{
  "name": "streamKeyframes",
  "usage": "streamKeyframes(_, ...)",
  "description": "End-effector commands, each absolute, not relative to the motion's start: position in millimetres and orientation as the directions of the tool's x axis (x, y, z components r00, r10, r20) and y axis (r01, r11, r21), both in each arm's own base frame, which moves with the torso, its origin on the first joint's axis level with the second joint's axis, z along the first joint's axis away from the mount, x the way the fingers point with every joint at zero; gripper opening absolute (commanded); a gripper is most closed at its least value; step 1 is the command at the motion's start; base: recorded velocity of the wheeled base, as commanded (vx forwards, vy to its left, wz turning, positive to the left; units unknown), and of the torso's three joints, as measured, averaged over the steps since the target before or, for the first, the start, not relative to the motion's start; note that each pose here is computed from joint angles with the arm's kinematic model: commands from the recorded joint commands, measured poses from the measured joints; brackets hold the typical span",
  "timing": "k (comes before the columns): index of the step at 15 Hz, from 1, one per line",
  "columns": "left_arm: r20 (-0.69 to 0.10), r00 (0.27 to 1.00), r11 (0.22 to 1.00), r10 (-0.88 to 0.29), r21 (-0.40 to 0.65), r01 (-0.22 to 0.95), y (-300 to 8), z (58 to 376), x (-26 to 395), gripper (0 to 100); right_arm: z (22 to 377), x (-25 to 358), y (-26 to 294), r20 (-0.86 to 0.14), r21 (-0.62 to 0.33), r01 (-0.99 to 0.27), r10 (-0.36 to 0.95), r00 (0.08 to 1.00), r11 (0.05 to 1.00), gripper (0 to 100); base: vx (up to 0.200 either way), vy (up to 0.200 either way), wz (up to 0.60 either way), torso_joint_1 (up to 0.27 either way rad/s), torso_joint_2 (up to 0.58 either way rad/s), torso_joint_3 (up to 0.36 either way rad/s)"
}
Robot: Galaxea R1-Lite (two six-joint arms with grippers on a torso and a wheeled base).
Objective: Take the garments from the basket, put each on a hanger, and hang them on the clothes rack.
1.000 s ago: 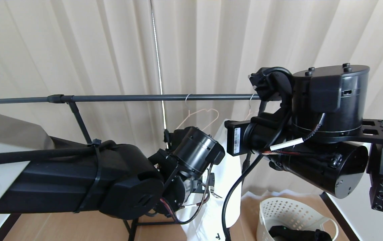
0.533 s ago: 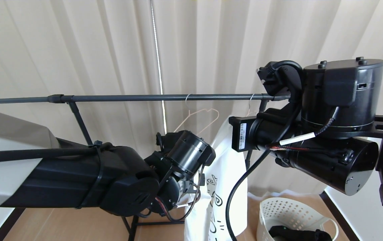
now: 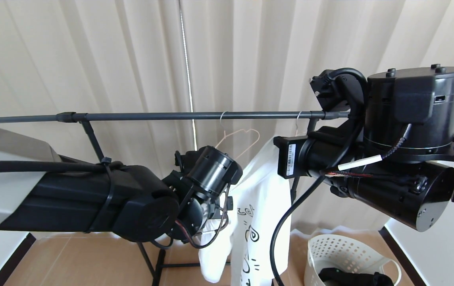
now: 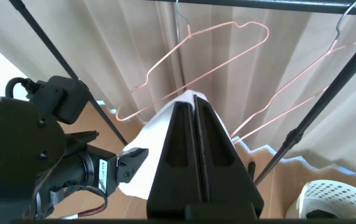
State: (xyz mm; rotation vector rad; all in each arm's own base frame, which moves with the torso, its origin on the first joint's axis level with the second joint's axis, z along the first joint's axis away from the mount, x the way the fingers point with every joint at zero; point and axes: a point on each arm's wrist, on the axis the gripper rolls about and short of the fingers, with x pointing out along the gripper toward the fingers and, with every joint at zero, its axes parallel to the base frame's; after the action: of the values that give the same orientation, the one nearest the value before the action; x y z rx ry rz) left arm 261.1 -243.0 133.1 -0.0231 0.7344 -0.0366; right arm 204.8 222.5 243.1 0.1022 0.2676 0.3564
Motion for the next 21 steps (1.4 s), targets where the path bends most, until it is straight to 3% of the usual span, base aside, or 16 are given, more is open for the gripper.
streamKeyframes(1,-0.65,0.758,0.998,-0.05,-0.056,0.018,-237,145,260,100,244,204,222,-0.239,0.146,-0.331,0.358,0.903,0.932,0,0.0,0.0,0.0,0.0,0.0,0.0)
streamKeyframes(6,-0.608,0.79,0.996,-0.082,-0.08,0.042,-229,170,251,100,243,205,222,-0.241,0.146,-0.331,0.358,0.902,0.932,0,0.0,0.0,0.0,0.0,0.0,0.0)
streamKeyframes(11,-0.593,0.798,0.994,-0.11,-0.069,0.086,-238,173,248,100,240,205,223,-0.25,0.14,-0.33,0.356,0.901,0.934,0,0.0,0.0,0.0,0.0,0.0,0.0)
streamKeyframes(14,-0.62,0.775,0.992,-0.12,-0.041,0.121,-256,152,247,100,240,204,223,-0.249,0.141,-0.331,0.357,0.9,0.933,0,0.0,0.0,0.0,0.0,0.0,0.0)
streamKeyframes(21,-0.647,0.755,0.992,-0.103,-0.014,0.124,-264,131,252,100,243,204,222,-0.239,0.146,-0.331,0.358,0.903,0.932,0,0.0,0.0,0.0,0.0,0.0,0.0)
